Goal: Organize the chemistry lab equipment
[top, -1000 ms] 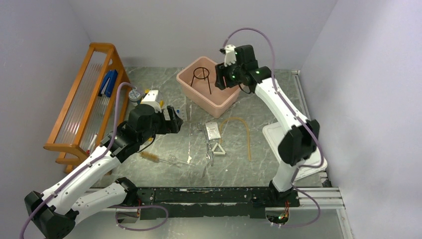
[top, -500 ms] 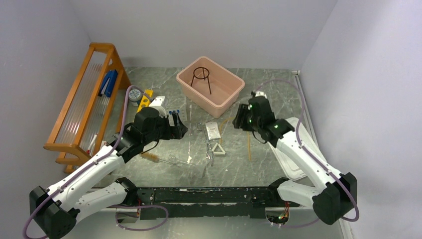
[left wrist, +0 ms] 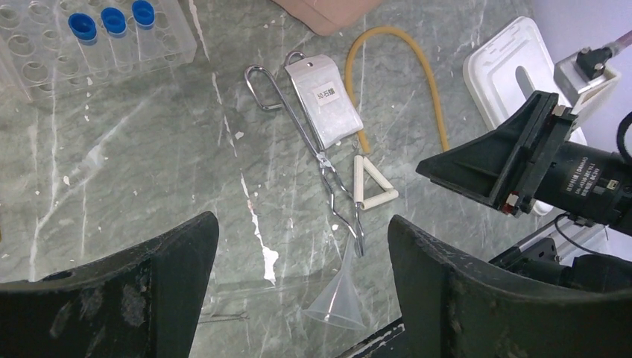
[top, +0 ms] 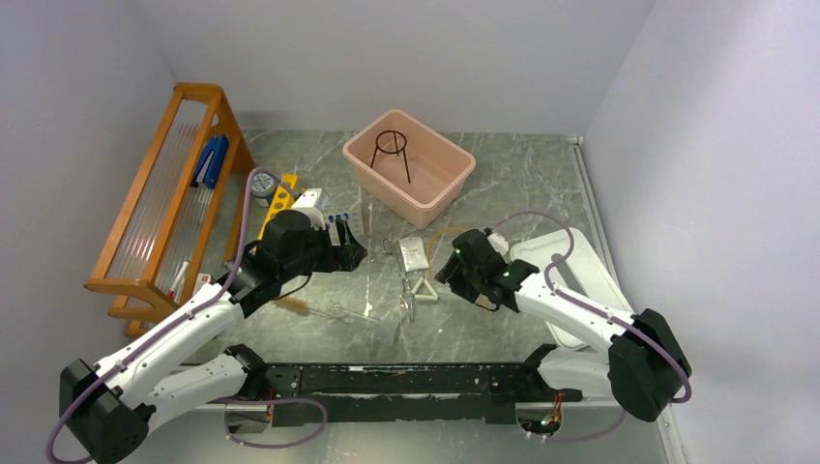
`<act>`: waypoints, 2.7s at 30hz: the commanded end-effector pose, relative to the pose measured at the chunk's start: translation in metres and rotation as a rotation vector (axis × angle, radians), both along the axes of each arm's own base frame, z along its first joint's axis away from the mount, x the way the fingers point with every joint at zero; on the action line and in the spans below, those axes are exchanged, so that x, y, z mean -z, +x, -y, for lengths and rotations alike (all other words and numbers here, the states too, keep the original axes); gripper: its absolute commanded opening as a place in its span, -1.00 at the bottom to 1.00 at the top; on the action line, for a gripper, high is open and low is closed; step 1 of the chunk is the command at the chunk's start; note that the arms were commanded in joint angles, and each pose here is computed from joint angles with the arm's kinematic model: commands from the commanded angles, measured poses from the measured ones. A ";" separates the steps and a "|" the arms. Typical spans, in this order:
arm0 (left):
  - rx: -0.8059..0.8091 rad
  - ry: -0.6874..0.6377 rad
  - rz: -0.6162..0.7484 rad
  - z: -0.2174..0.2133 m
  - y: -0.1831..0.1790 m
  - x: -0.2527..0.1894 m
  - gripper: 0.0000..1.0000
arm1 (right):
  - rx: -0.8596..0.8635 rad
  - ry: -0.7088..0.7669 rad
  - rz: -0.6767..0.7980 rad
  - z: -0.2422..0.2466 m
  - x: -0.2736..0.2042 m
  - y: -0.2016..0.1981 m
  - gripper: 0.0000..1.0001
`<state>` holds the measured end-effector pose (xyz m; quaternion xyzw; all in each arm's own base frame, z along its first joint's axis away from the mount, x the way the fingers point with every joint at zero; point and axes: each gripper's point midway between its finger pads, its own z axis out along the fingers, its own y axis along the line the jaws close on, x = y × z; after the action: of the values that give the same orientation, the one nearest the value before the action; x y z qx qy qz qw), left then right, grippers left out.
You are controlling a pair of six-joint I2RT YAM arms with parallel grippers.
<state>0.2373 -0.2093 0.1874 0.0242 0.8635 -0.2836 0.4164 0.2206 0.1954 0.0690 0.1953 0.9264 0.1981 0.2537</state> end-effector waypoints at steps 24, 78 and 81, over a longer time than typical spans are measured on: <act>-0.027 -0.002 0.014 -0.005 0.000 -0.003 0.73 | 0.526 0.120 -0.251 -0.027 0.062 -0.008 -0.26; -0.115 0.006 0.019 -0.013 0.012 -0.006 0.71 | -0.338 -0.332 0.412 -0.028 -0.122 0.239 -1.00; -0.129 0.041 0.008 -0.016 0.015 0.003 0.70 | -0.361 -0.376 0.377 -0.027 -0.097 0.246 -1.00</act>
<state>0.2433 -0.1939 0.1820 -0.0144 0.8721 -0.2465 0.4224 0.4590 0.2316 0.1843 -0.0325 0.8945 0.1392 0.4236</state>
